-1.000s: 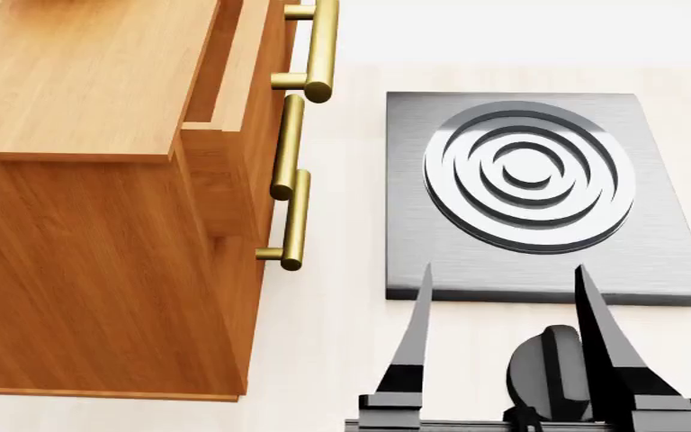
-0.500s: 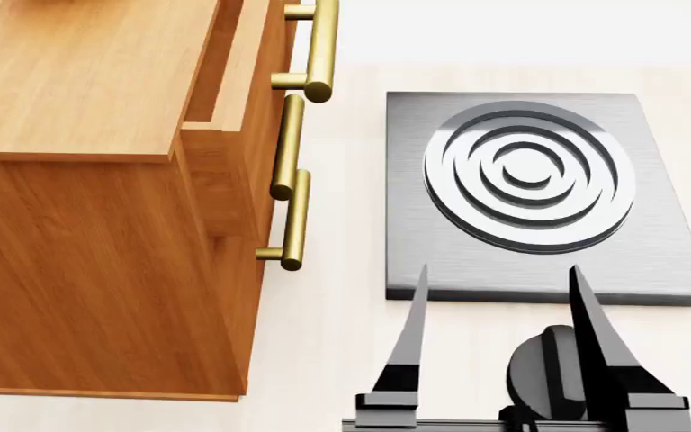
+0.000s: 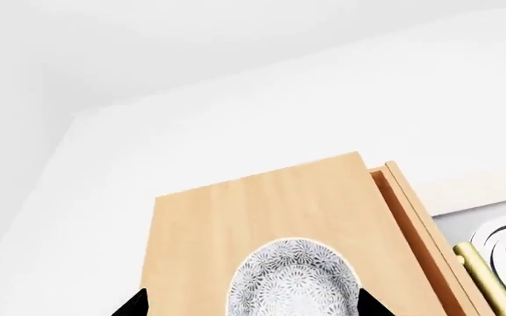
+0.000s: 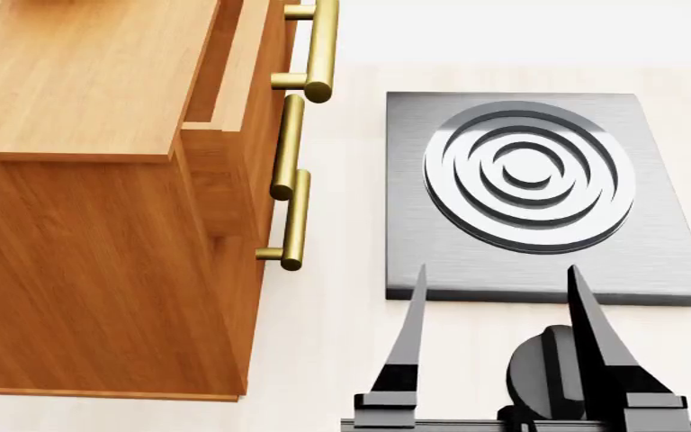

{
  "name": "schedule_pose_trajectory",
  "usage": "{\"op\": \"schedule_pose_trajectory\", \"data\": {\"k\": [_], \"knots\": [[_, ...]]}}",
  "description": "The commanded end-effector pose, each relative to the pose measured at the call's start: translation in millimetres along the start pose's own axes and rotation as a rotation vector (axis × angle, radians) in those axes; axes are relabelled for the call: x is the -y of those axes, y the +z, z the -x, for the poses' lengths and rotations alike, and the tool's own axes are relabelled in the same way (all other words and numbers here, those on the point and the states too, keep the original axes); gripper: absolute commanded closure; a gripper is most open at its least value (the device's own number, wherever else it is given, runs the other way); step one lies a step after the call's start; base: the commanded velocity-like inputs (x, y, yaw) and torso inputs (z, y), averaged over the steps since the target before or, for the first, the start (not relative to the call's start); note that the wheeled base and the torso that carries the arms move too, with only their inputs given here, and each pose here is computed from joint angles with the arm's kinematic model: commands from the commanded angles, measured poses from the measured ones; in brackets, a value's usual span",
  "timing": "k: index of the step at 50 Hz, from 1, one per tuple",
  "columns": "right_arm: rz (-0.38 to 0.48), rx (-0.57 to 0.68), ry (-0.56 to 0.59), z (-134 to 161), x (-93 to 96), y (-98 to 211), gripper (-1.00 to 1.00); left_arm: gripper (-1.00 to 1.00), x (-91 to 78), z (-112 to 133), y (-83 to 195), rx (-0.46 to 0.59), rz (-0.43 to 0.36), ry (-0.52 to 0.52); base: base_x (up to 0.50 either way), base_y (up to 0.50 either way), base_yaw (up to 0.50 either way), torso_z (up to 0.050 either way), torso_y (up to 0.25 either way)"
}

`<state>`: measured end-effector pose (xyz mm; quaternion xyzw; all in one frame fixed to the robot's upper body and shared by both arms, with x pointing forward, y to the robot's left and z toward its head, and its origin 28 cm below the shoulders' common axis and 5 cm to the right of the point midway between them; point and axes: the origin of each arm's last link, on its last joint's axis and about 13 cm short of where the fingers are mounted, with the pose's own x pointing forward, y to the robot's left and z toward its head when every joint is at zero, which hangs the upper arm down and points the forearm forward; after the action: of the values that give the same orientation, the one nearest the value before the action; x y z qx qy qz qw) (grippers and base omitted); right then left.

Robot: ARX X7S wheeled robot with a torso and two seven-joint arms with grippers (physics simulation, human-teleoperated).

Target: Pick the akita bowl on the wooden cabinet and place it on the plate.

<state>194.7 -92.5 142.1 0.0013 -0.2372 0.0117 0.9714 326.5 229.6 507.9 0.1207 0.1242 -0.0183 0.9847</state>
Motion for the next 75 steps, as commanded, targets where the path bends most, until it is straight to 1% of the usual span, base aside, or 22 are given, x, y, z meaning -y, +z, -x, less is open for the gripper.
{"op": "schedule_pose_trajectory", "data": {"k": [1,3,4,8,14,17,18,19,20,22,31,33,34,37,39,40,47,48,52,56,68,75], "knots": [[0.002,-0.001,-0.001,0,-0.1,0,-1.0,-1.0,-0.8,-3,-9,-0.027,0.161,-0.069,0.0,0.0,0.0,0.0,0.0],[0.003,-0.001,0.0,0,-0.3,0,-1.0,-1.0,-1.4,-4,-9,-0.024,0.161,-0.078,0.0,0.0,0.0,0.0,0.0],[0.003,-0.001,-0.001,0,-0.2,0,-1.0,-1.0,-1.9,-3,-9,-0.033,0.174,-0.06,0.0,0.0,0.0,0.0,0.0],[0.003,-0.002,0.0,0,-0.4,-1,-1.0,-1.0,-2.5,-4,-10,-0.033,0.168,-0.057,0.0,0.0,0.0,0.0,0.0],[0.003,-0.002,0.0,0,-0.3,-1,-1.0,-1.0,-5.1,-3,-10,-0.037,0.132,-0.027,0.0,0.0,0.0,0.0,0.0],[0.002,-0.003,0.0,0,-0.1,-1,-1.0,-1.0,-5.8,-4,-10,-0.052,0.076,0.008,0.0,0.0,0.0,0.0,0.0],[0.002,-0.004,0.0,0,-0.1,-2,-1.0,-1.0,-5.8,-5,-11,-0.067,0.035,0.025,0.0,0.0,0.0,0.0,0.0],[0.002,-0.004,0.0,0,-0.1,-2,-1.0,-1.0,-5.8,-5,-11,-0.072,0.038,0.029,0.0,0.0,0.0,0.0,0.0],[0.002,-0.006,0.001,0,-0.1,-2,-1.0,-1.0,-6.2,-6,-12,-0.083,0.004,0.051,0.0,0.0,0.0,0.0,0.0],[0.001,-0.008,0.001,0,-0.3,-3,-1.0,-1.0,-6.6,-6,-13,-0.079,0.023,0.042,0.0,0.0,0.0,0.0,0.0],[-0.002,-0.008,0.003,0,-0.4,-3,-1.0,-1.0,-6.8,-8,-14,-0.086,0.031,0.055,0.0,0.0,0.0,0.0,0.0],[-0.001,-0.008,0.003,0,-0.4,-3,-1.0,-1.0,-6.7,-9,-16,-0.086,0.044,0.049,0.0,0.0,0.0,0.0,0.0],[-0.001,-0.009,0.003,0,-0.4,-3,-1.0,-1.0,-5.8,-11,-18,-0.087,0.068,0.028,0.0,0.0,0.0,0.0,0.0],[-0.001,-0.009,0.003,0,-0.3,-3,-1.0,-1.0,-4.3,-15,-20,-0.093,0.061,0.021,0.0,0.0,0.0,0.0,0.0],[0.001,-0.009,0.003,0,-0.2,-3,-1.0,-1.0,-4.1,-16,-22,-0.087,0.096,0.007,0.0,0.0,0.0,0.0,0.0],[0.002,-0.01,0.002,0,0.2,-3,-1.0,-1.0,-4.4,-17,-23,-0.087,0.101,0.0,0.0,0.0,0.0,0.0,0.0],[0.004,-0.013,0.002,0,0.0,-4,-1.0,-1.0,-7.5,-20,-27,-0.104,0.096,0.013,0.0,0.0,0.0,0.0,0.0],[0.006,-0.013,0.002,0,-0.1,-4,-1.0,-1.0,-7.9,-21,-28,-0.118,0.064,0.035,0.0,0.0,0.0,0.0,0.0],[0.012,-0.014,0.002,0,0.0,-5,-1.0,-1.0,-11.3,-23,-31,-0.128,0.077,0.071,0.0,0.0,0.0,0.0,0.0],[0.011,-0.017,0.003,0,-0.4,-6,-1.0,-1.0,-12.2,-24,-33,-0.128,0.084,0.078,0.0,0.0,0.0,0.0,0.0],[0.014,-0.027,0.001,0,0.3,-9,-1.0,-1.0,-10.5,-34,-40,-0.125,0.074,0.072,0.0,0.0,0.0,0.0,0.0],[0.015,-0.033,0.0,0,0.3,-11,-1.0,-1.0,-9.8,-39,-43,-0.112,0.083,0.08,0.0,0.0,0.0,0.0,0.0]]}}
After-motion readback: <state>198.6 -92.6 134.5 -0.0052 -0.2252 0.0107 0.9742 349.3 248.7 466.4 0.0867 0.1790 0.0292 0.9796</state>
